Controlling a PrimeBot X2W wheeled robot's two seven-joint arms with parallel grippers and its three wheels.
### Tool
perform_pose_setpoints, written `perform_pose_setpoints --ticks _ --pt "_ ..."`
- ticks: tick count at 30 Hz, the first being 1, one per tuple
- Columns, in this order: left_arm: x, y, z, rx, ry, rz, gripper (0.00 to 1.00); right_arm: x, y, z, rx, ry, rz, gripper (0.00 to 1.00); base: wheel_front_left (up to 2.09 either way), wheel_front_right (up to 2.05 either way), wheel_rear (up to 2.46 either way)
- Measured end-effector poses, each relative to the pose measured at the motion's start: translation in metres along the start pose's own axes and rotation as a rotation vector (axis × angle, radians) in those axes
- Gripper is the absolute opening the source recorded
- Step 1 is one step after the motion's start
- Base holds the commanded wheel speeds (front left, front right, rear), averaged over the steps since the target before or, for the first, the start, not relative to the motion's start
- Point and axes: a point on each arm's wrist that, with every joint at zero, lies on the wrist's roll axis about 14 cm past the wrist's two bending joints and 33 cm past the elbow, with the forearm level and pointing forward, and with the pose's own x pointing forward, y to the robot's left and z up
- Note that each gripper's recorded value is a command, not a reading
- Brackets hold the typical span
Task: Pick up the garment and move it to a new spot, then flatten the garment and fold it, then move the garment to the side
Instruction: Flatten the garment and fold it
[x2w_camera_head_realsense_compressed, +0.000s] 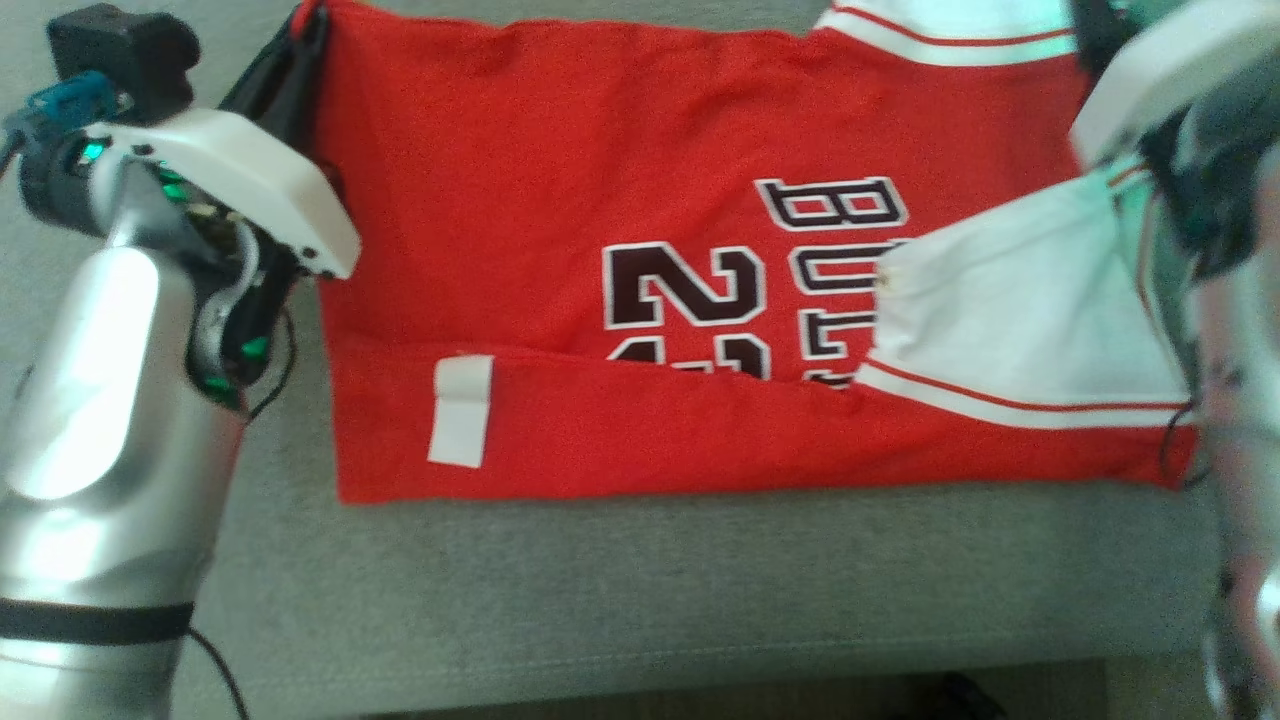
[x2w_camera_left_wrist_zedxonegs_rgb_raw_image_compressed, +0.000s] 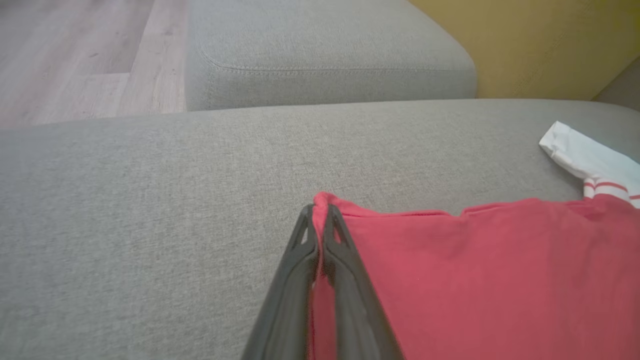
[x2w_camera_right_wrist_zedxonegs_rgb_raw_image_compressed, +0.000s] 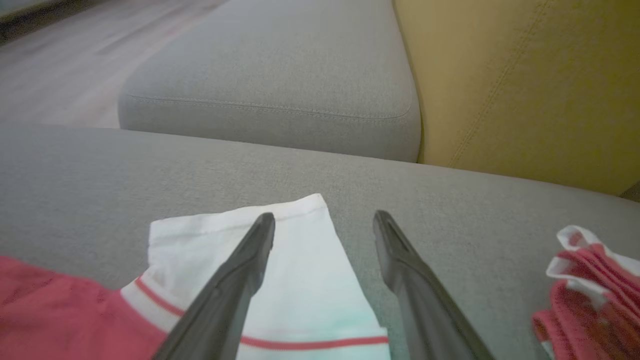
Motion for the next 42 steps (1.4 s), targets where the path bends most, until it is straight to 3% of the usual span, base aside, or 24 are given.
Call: perform_pose_setpoints --ticks 5,13,20,21,22,23,26,31,36,42 --pt "-0.009 0.004 0.0 -0.031 -0.034 0.023 0.0 0.038 -0.005 0.004 -0.016 0.124 -0.004 1.0 0.0 0.0 0.0" --pt "-0.014 0.01 -0.021 -0.066 -0.009 0.053 0.0 0.077 0.007 -0.04 -0.015 0.355 0.014 1.0 0.0 0.0 0.0" --pt "-0.011 0.015 -0.024 -0.074 -0.017 0.067 0.0 0.092 0.01 -0.043 -0.003 0.415 0.016 1.0 0.0 0.0 0.0" --pt "-0.011 0.015 -0.024 -0.074 -0.017 0.067 0.0 0.09 0.009 -0.045 -0.003 0.427 0.015 0.81 0.0 0.0 0.0" --pt "-0.012 0.015 -0.024 -0.073 -0.021 0.068 0.0 0.089 0.009 -0.046 -0.004 0.437 0.014 0.47 0.0 0.0 0.0" --pt "-0.012 0.015 -0.024 -0.073 -0.019 0.069 0.0 0.087 0.008 -0.047 -0.005 0.449 0.013 0.31 0.0 0.0 0.0" --pt "-0.012 0.014 -0.025 -0.073 -0.015 0.067 0.0 0.083 0.007 -0.048 -0.006 0.469 0.012 0.0 0.0 0.0 0.0" --pt "-0.009 0.008 -0.019 -0.069 -0.031 0.052 0.0 0.074 0.002 -0.046 -0.014 0.467 0.004 0.0 0.0 0.0 0.0" --pt "-0.01 0.003 -0.007 -0.07 -0.061 0.039 0.0 0.064 0.001 -0.041 0.004 0.357 0.005 0.0 0.0 0.0 0.0" --pt "-0.016 -0.001 0.016 -0.048 -0.118 0.032 0.0 0.047 -0.001 0.013 0.019 0.123 0.014 0.0 0.0 0.0 0.0"
